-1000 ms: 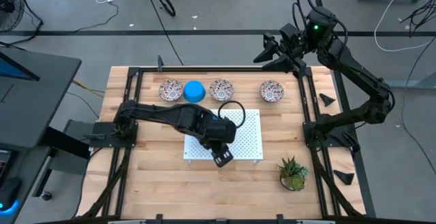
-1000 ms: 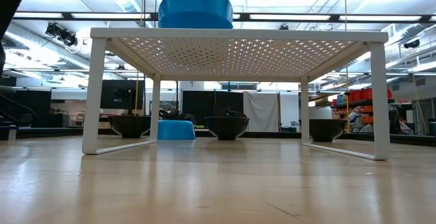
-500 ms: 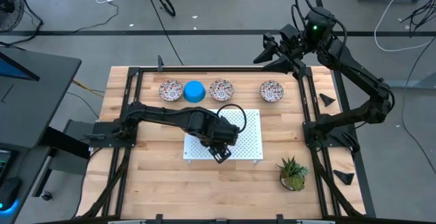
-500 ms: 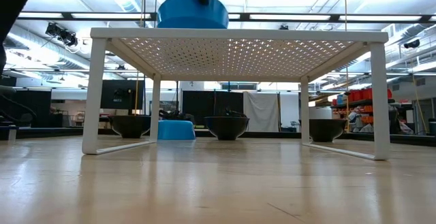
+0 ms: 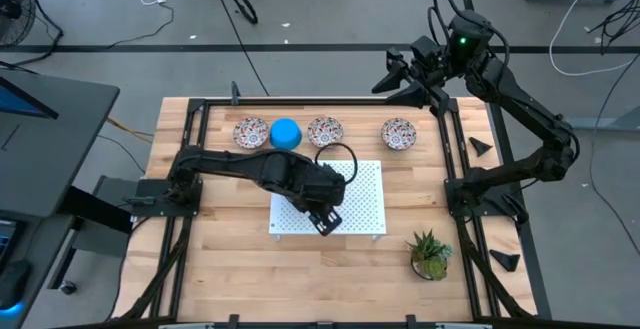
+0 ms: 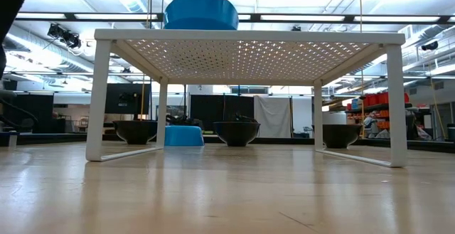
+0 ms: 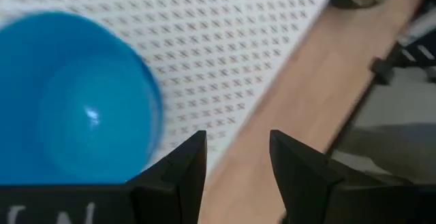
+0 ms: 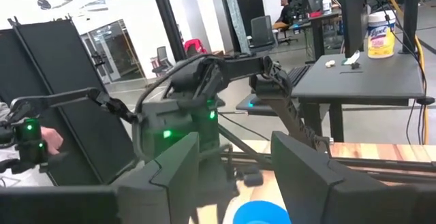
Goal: Pick & Place Mini bowls
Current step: Stack the left blue bowl on top of the blue bowl on the shelf, then stack the blue bowl on top of the blue bowl on the shelf
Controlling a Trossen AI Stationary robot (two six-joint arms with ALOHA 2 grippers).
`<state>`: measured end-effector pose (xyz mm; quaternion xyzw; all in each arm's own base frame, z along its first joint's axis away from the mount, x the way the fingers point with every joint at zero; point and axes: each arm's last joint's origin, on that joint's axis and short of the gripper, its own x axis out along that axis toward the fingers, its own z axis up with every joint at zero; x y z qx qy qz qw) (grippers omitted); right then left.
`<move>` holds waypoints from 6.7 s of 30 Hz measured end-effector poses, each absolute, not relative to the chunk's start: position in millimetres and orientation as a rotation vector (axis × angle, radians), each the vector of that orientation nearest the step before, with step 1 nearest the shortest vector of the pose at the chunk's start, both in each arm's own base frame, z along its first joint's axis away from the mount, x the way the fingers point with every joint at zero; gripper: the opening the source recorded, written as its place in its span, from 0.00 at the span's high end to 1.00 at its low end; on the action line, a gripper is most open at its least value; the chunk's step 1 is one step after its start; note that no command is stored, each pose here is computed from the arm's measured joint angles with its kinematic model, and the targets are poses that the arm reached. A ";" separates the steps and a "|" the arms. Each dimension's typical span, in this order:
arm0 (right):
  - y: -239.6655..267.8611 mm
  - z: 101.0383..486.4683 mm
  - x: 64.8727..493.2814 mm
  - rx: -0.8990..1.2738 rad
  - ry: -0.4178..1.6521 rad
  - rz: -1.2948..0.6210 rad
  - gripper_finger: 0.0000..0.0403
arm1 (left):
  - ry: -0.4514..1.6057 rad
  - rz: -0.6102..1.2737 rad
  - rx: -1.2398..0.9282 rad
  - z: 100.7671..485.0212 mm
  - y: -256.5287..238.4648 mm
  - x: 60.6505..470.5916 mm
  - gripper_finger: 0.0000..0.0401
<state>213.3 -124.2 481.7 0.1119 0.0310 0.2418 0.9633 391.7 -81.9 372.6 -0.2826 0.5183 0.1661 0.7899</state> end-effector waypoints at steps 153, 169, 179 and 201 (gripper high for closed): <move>-166.2 431.7 250.5 0.253 0.268 -0.130 0.54 | 1.391 0.526 -0.624 292.2 279.2 327.3 0.59; -164.5 424.9 248.1 0.252 0.338 -0.124 0.54 | 1.596 0.430 -0.724 216.5 271.6 326.4 0.59; -164.4 425.0 248.0 0.229 0.339 -0.120 0.54 | 1.658 0.400 -0.713 177.1 252.8 330.3 0.59; -164.4 424.6 247.8 0.240 0.343 -0.122 0.54 | 1.388 0.476 -0.656 180.1 272.2 349.4 0.59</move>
